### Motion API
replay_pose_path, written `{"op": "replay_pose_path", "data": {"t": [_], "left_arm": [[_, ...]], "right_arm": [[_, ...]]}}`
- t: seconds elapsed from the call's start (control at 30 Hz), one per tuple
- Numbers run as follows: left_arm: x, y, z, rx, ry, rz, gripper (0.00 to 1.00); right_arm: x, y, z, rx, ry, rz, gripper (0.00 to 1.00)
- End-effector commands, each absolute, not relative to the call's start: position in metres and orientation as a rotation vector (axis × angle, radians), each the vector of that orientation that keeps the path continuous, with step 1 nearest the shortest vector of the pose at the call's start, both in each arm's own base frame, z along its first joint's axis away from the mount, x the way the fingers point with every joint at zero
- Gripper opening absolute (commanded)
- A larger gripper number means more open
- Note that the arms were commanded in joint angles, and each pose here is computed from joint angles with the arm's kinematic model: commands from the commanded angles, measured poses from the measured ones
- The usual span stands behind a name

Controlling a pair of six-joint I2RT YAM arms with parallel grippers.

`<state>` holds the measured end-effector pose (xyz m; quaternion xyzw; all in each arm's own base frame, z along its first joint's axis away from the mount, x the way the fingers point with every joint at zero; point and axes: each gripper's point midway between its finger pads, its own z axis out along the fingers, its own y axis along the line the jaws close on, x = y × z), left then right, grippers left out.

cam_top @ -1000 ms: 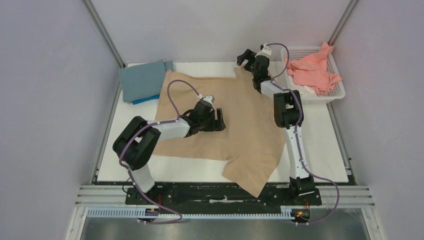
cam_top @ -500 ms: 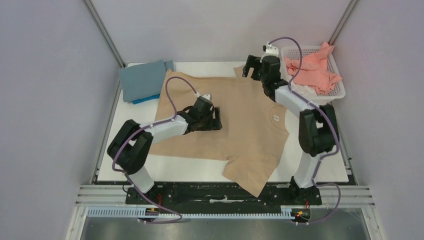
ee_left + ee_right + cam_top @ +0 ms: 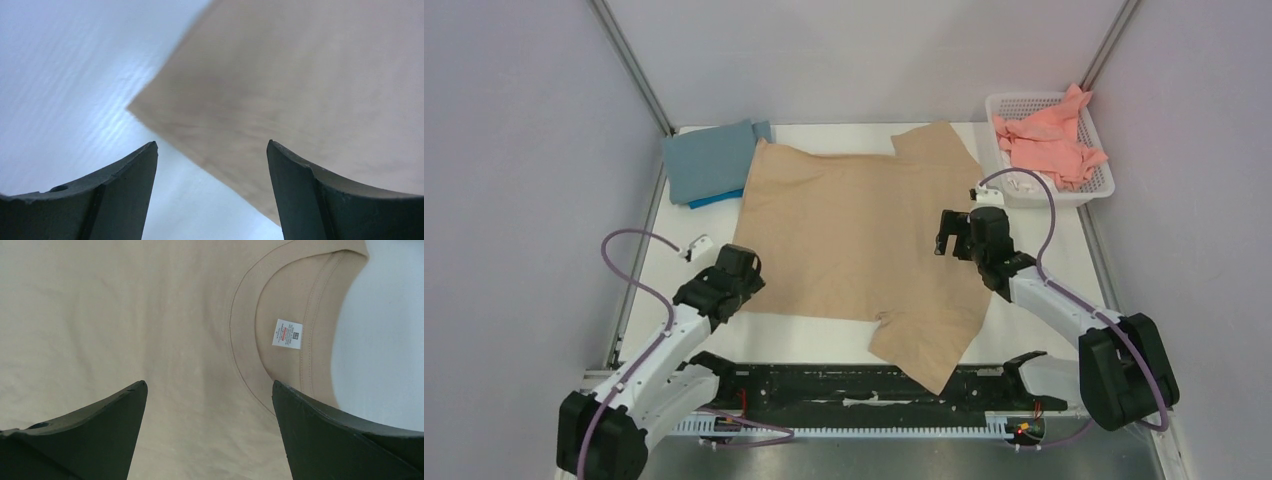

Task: Fold and stack the t-shirts
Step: Flatten out the tshirt, then grab the side of the flattened tshirt closest away from the robot with both arms

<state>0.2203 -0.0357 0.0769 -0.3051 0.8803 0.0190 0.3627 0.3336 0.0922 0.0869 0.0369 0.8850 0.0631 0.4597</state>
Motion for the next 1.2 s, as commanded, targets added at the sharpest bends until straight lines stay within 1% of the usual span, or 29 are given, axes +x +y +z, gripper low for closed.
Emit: {"op": "replay_pose_path", "data": {"t": [0.0,0.1,0.23,0.3,0.37,0.43,0.53,0.63,0.67,0.7,0.73,0.77,0.9,1.0,1.17], "left_arm": [[0.202,-0.001,0.051,-1.01,2.229,0.129,0.85],[0.207,0.001,0.035,-1.083,2.216,0.092,0.85],[0.21,0.002,0.028,-1.162,2.241,0.107,0.74],[0.214,-0.004,0.022,-1.185,2.244,0.059,0.68],[0.218,-0.012,0.014,-1.223,2.237,0.001,0.66],[0.221,-0.017,0.007,-1.252,2.235,-0.034,0.6],[0.222,-0.018,0.001,-1.28,2.246,-0.021,0.49],[0.224,-0.016,0.0,-1.282,2.248,0.001,0.33],[0.224,-0.014,0.0,-1.285,2.243,0.015,0.26],[0.224,-0.013,0.0,-1.287,2.237,0.023,0.18],[0.223,-0.011,0.001,-1.292,2.229,0.034,0.05],[0.222,-0.01,0.002,-1.295,2.223,0.039,0.02],[0.225,-0.008,0.008,-1.279,2.195,0.027,0.02],[0.225,-0.005,0.014,-1.265,2.174,0.032,0.02],[0.226,-0.001,0.023,-1.25,2.146,0.029,0.02]], "right_arm": [[0.334,0.091,0.102,0.099,2.12,0.165,0.98],[0.333,0.093,0.102,0.09,2.124,0.178,0.98],[0.333,0.092,0.102,0.096,2.121,0.175,0.98],[0.333,0.092,0.103,0.097,2.118,0.176,0.98],[0.333,0.092,0.104,0.099,2.114,0.177,0.98],[0.333,0.091,0.104,0.101,2.113,0.173,0.98],[0.333,0.091,0.106,0.105,2.111,0.174,0.98],[0.331,0.09,0.106,0.112,2.111,0.174,0.98],[0.33,0.09,0.107,0.113,2.112,0.172,0.98],[0.329,0.089,0.107,0.116,2.112,0.167,0.98],[0.328,0.087,0.107,0.121,2.117,0.156,0.98],[0.327,0.086,0.107,0.125,2.117,0.152,0.98],[0.314,0.093,0.103,0.072,2.17,0.128,0.98],[0.295,0.113,0.096,-0.088,2.254,0.058,0.98],[0.24,0.16,0.08,-0.449,2.349,0.046,0.98]]}}
